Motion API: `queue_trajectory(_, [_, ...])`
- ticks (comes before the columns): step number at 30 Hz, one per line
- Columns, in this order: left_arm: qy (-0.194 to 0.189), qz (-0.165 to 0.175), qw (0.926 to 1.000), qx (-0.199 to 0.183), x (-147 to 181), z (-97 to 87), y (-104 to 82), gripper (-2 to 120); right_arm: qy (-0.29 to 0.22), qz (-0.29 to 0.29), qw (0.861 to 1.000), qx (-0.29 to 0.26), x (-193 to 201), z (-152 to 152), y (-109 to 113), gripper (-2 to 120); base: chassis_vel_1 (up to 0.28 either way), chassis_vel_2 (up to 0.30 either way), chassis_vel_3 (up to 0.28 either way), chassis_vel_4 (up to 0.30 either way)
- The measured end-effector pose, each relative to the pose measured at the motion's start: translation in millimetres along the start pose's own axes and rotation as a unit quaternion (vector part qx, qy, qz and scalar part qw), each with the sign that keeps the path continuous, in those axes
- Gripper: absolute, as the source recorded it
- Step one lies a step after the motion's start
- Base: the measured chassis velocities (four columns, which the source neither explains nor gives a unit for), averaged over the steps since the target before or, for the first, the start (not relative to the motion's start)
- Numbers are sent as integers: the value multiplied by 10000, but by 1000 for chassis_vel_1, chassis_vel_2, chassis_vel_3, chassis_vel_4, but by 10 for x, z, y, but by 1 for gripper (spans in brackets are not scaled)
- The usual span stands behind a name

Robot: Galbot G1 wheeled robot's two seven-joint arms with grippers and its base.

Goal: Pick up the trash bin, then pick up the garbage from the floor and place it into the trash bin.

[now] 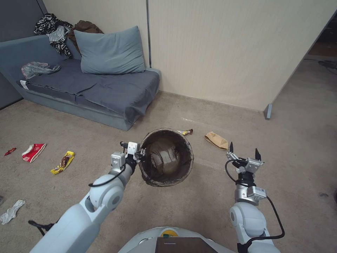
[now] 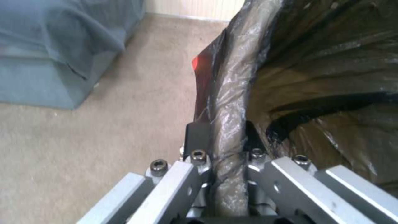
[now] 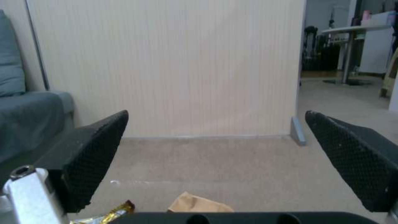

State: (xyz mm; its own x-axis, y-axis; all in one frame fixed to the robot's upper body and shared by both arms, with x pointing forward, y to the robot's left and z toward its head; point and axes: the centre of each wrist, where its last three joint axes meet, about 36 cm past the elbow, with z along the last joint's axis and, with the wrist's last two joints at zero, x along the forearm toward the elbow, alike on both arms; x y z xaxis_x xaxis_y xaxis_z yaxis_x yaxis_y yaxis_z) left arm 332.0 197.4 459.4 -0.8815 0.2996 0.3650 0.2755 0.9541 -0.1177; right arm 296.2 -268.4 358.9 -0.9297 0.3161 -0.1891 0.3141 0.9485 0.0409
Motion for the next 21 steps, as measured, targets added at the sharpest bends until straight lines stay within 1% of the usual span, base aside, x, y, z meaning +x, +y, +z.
queue_trajectory(1, [25, 0, 10000, 6, 33, 85, -30, 0, -1, 0, 10000, 1, 0, 0, -1, 100, 0, 0, 0, 0])
queue_trajectory(3, [19, -48, 10000, -23, 60, 193, -65, 0, -4, -1, 10000, 4, -2, -1, -3, 100, 0, 0, 0, 0])
queue_trajectory(4, [19, -48, 10000, -23, 60, 193, -65, 0, -4, -1, 10000, 4, -2, -1, -3, 100, 0, 0, 0, 0])
queue_trajectory(7, [53, -111, 9999, 0, 87, 277, -98, 0, -33, 8, 10000, -7, -14, -22, -3, 100, 0, 0, 0, 0])
queue_trajectory(9, [62, -117, 9999, 7, 93, 287, -103, 0, -35, 10, 10000, -7, -15, -24, -3, 100, 0, 0, 0, 0])
queue_trajectory(15, [195, -219, 9995, 92, 154, 393, -139, 0, -48, 56, 10000, 6, -28, -48, -8, 100, 0, 0, 0, 0])
queue_trajectory(21, [313, -267, 9991, 127, 187, 407, -161, 0, -39, 88, 9999, 44, -41, -54, -7, 100, 0, 0, 0, 0])
